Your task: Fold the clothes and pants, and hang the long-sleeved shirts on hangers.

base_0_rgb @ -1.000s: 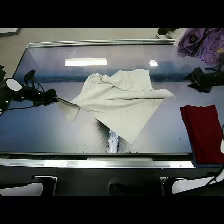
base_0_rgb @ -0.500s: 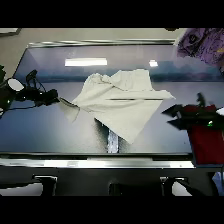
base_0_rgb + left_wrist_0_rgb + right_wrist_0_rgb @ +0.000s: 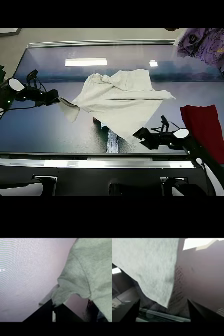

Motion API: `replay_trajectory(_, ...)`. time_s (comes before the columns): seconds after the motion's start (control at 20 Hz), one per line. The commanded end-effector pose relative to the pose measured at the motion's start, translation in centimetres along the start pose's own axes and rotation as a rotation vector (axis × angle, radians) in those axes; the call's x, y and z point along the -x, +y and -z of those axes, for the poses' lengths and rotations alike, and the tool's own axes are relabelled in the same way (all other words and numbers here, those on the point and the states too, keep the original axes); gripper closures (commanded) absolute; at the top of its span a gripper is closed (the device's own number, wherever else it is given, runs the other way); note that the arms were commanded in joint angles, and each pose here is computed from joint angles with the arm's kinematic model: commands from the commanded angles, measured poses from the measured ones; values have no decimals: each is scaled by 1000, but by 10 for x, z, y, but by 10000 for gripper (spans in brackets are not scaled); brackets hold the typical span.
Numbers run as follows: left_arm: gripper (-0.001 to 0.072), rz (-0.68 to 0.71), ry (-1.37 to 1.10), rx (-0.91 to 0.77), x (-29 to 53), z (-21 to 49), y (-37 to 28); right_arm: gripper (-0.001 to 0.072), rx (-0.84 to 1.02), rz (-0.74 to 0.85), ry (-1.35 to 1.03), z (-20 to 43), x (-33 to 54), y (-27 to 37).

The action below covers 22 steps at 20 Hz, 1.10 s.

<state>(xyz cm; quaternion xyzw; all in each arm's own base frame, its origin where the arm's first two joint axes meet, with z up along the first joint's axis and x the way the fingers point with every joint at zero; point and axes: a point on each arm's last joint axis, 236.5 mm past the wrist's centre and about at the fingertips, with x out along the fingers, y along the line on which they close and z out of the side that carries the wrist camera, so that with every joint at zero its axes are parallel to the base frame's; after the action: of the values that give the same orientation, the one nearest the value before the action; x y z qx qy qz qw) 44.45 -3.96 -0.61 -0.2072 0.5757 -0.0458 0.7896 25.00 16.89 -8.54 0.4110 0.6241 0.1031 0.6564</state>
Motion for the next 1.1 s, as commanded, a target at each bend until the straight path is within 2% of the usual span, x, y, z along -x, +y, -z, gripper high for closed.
replay_trajectory(0.0, 688, -1, 1, 0, -1, 0, 0, 25, -33, -40, -21, 3, -21, 14)
replay_trajectory(0.1, 688, -1, 5, 1, -3, 1, 1, 31, -38, -69, -13, 8, -34, 22)
replay_trajectory(0.2, 688, -2, 7, 2, -3, 1, 1, 82, -28, -51, -13, 11, -44, 20)
replay_trajectory(0.25, 688, -2, 7, 2, -3, 1, 1, 234, -26, -45, -26, 8, -44, 19)
replay_trajectory(0.35, 688, -3, 6, 2, -3, 1, 2, 654, 44, -64, -43, 0, -40, 29)
replay_trajectory(0.4, 689, -3, 0, 1, -2, -1, 2, 683, 84, -88, -49, -7, -35, 41)
replay_trajectory(0.6, 689, -36, -157, -76, 48, -48, -9, 684, 257, -164, -157, -77, 27, 109)
replay_trajectory(0.8, 690, -67, -534, -222, 192, -127, -56, 684, 527, -223, -336, -134, 154, 209)
replay_trajectory(0.95, 689, -72, -890, -321, 351, -142, -104, 684, 774, -291, -504, -110, 272, 299)
replay_trajectory(1.05, 689, -51, -1103, -365, 447, -113, -130, 684, 937, -273, -648, -63, 345, 339)
